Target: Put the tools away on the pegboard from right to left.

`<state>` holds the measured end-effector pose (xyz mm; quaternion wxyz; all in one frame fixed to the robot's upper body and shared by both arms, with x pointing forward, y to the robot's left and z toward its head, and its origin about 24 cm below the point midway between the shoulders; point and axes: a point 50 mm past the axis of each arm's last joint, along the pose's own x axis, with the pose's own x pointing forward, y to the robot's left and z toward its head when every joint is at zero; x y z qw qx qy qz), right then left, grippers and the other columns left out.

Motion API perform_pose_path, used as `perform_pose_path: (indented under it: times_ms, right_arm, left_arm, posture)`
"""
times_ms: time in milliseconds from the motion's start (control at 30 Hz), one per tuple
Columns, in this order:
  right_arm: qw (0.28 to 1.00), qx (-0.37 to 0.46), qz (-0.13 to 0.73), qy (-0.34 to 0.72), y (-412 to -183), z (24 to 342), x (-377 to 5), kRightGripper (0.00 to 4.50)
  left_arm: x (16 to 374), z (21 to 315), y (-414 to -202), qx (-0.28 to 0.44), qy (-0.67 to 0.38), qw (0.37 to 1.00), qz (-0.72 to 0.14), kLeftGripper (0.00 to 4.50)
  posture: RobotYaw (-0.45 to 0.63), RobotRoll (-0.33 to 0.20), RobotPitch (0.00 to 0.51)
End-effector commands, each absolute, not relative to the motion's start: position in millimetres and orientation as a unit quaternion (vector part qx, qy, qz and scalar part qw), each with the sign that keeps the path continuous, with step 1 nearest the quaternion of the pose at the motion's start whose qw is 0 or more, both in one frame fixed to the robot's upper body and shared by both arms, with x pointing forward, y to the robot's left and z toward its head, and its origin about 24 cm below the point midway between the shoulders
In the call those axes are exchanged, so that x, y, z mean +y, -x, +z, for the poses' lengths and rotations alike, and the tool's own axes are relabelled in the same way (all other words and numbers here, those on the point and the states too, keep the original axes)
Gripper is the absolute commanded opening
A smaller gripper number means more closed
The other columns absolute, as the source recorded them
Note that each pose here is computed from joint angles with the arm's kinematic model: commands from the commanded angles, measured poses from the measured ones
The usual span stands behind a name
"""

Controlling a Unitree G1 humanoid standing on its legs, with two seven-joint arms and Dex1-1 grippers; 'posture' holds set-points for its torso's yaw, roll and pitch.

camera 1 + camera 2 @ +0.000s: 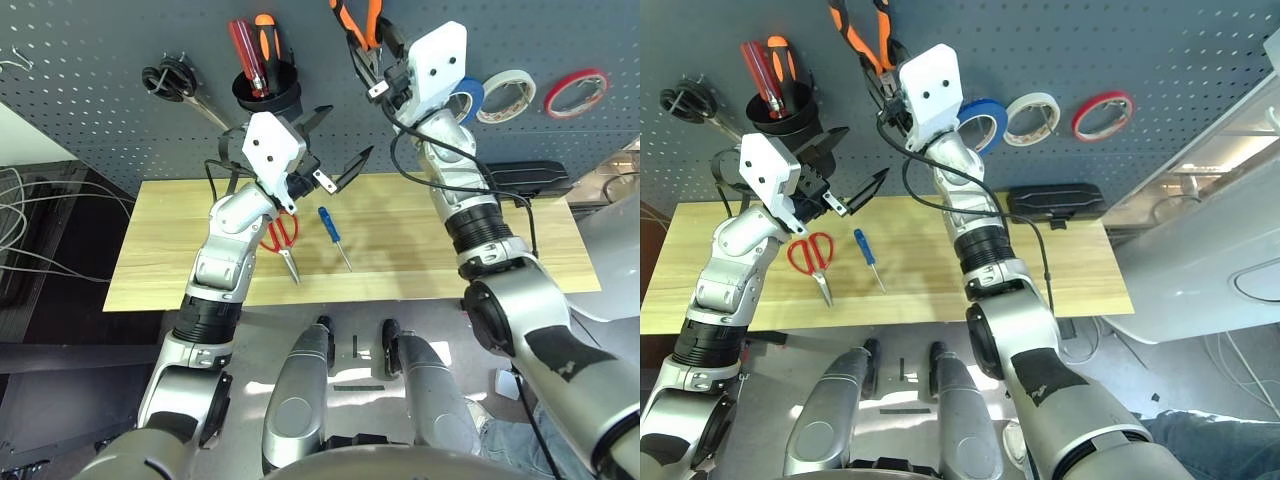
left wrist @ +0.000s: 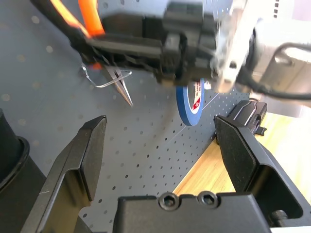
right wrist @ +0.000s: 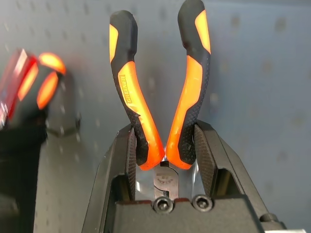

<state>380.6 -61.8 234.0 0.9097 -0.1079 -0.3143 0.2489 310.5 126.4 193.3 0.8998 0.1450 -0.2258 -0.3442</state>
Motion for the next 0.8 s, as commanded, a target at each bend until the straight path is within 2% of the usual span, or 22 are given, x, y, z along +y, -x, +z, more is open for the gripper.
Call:
perform_pose_path:
  times_ms: [33, 200, 333, 533, 700, 800]
  right_arm:
    - [0.912, -0.307, 0.251, 0.102, -376.3, 233.4, -65.0, 2.84]
    - [0.918, -0.288, 0.253, 0.098, -363.7, 227.3, -81.1, 4.47]
    - [0.916, -0.259, 0.291, 0.094, -344.6, 221.5, -88.6, 4.47]
    - [0.892, -0.145, 0.405, 0.138, -314.7, 193.9, -101.3, 4.47]
    - [0.886, -0.042, 0.427, 0.175, -307.2, 164.5, -119.4, 4.47]
    - [0.893, 0.015, 0.408, 0.19, -308.2, 149.0, -133.1, 4.47]
  left_arm:
    - [124.4, 191.0, -311.2, -0.217, -0.135, 0.901, -0.35, 4.5]
    - [122.9, 193.2, -313.2, -0.211, -0.13, 0.901, -0.357, 4.5]
    - [122.0, 186.0, -312.4, -0.186, -0.129, 0.899, -0.374, 4.5]
    - [121.7, 165.5, -316.2, -0.08, -0.168, 0.897, -0.4, 4.5]
    - [123.3, 153.0, -322.4, -0.029, -0.194, 0.899, -0.393, 4.5]
    - [121.3, 142.8, -324.3, -0.002, -0.215, 0.893, -0.396, 4.5]
  posture:
    - [0.2, 0.0, 0.284]
    - [0.2, 0.0, 0.282]
    - [0.18, 0.0, 0.283]
    - [0.17, 0.0, 0.281]
    - [0.16, 0.0, 0.28]
    - [0.16, 0.0, 0.28]
